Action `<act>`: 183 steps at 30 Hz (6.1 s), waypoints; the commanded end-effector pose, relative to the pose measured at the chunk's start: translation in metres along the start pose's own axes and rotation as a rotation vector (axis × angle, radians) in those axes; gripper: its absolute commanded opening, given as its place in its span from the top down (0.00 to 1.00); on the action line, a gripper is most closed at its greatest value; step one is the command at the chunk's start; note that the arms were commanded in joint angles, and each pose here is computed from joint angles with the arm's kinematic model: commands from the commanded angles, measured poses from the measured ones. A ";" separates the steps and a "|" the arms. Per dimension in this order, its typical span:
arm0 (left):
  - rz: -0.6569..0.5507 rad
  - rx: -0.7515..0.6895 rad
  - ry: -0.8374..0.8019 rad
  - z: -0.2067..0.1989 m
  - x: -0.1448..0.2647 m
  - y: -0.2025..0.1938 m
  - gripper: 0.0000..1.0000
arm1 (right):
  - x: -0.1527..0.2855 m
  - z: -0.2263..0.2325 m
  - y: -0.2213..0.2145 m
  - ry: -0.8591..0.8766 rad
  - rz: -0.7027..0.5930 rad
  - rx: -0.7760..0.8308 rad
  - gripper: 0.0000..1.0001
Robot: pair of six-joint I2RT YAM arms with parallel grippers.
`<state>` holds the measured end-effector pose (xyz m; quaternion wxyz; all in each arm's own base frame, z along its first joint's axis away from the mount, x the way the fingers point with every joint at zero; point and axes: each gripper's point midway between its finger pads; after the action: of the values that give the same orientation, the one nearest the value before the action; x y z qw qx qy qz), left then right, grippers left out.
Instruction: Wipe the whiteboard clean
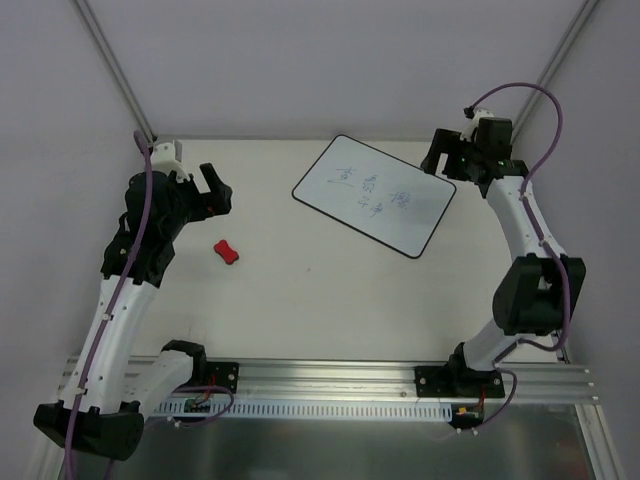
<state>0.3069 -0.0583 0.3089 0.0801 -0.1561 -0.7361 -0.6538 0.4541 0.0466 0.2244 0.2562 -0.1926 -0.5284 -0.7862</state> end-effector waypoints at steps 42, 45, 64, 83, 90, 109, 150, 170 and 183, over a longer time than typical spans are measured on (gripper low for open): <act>0.071 0.001 0.063 0.009 -0.033 -0.014 0.01 | -0.229 -0.087 0.014 -0.048 -0.108 -0.409 0.01; 0.071 0.004 0.064 0.009 -0.033 -0.014 0.01 | -0.234 -0.090 0.006 -0.059 -0.072 -0.460 0.01; 0.091 0.012 0.007 0.000 -0.030 -0.024 0.01 | -0.188 -0.081 -0.097 -0.169 0.268 -0.612 0.01; 0.161 0.069 -0.102 -0.021 -0.031 -0.049 0.01 | -0.098 -0.009 -0.187 -0.241 0.525 -0.332 0.02; 0.180 0.070 -0.110 -0.022 -0.036 -0.052 0.01 | -0.094 0.003 -0.186 -0.173 0.556 -0.219 0.02; 0.198 0.049 -0.035 -0.009 -0.047 -0.056 0.01 | -0.205 0.056 -0.094 0.187 0.384 0.027 0.01; 0.216 0.147 0.006 0.000 -0.019 -0.098 0.01 | -0.095 0.157 -0.229 0.526 0.730 0.356 0.01; 0.687 0.354 0.420 0.074 -0.111 -0.202 0.12 | 0.063 0.087 -0.147 0.120 0.292 0.273 0.01; 0.815 0.349 0.517 0.085 -0.113 -0.245 0.21 | 0.070 0.090 -0.186 0.197 0.318 0.220 0.01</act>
<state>0.3363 -0.0127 0.0347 0.5149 -0.2568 -0.6742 -0.4631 0.2817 0.1619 0.1392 0.4590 -0.2121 -0.5521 -0.6630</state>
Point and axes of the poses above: each gripper's point midway between its finger pads, its own x axis back along the fingers, its own z axis along the line the jaws close on, y = z × x, and after that the axes turned 9 degrees about -x, right-handed
